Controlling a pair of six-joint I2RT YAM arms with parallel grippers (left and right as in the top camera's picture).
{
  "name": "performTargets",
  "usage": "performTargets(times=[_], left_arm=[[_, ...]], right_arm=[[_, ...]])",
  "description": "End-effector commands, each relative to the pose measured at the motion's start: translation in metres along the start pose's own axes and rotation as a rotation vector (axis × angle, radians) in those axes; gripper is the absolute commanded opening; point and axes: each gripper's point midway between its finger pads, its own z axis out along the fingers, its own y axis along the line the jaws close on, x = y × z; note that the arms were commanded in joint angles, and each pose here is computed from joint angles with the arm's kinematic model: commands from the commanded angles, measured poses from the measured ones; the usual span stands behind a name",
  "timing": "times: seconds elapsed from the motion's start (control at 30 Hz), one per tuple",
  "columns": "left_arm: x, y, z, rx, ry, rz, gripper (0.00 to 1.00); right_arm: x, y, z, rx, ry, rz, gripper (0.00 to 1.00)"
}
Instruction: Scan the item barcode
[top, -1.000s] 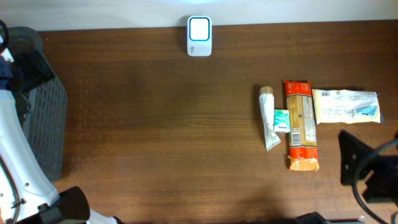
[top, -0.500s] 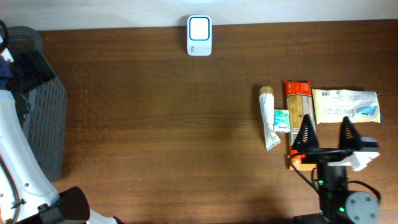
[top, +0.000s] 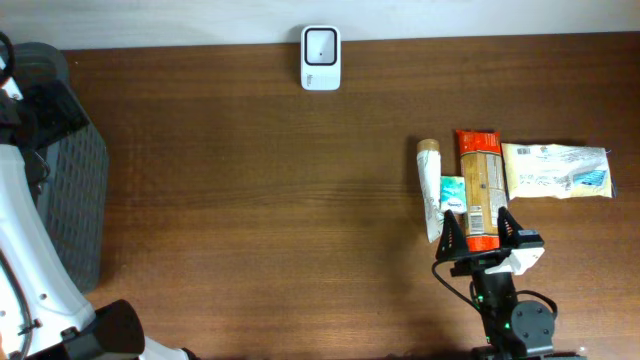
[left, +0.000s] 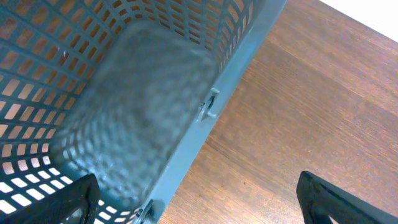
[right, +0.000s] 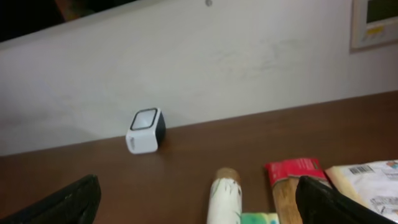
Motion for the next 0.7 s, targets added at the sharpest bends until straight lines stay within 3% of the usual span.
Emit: performTargets(times=[0.0,0.67], left_arm=[[-0.001,0.002,-0.004,-0.003,-0.01,0.012,0.99],[0.008,0.001,-0.018,0.004,-0.007,0.024,0.99]], right_arm=[[0.031,-0.005,-0.002,0.012,0.116,0.002,0.99],[0.03,-0.006,-0.002,0.017,0.115,0.002,0.99]])
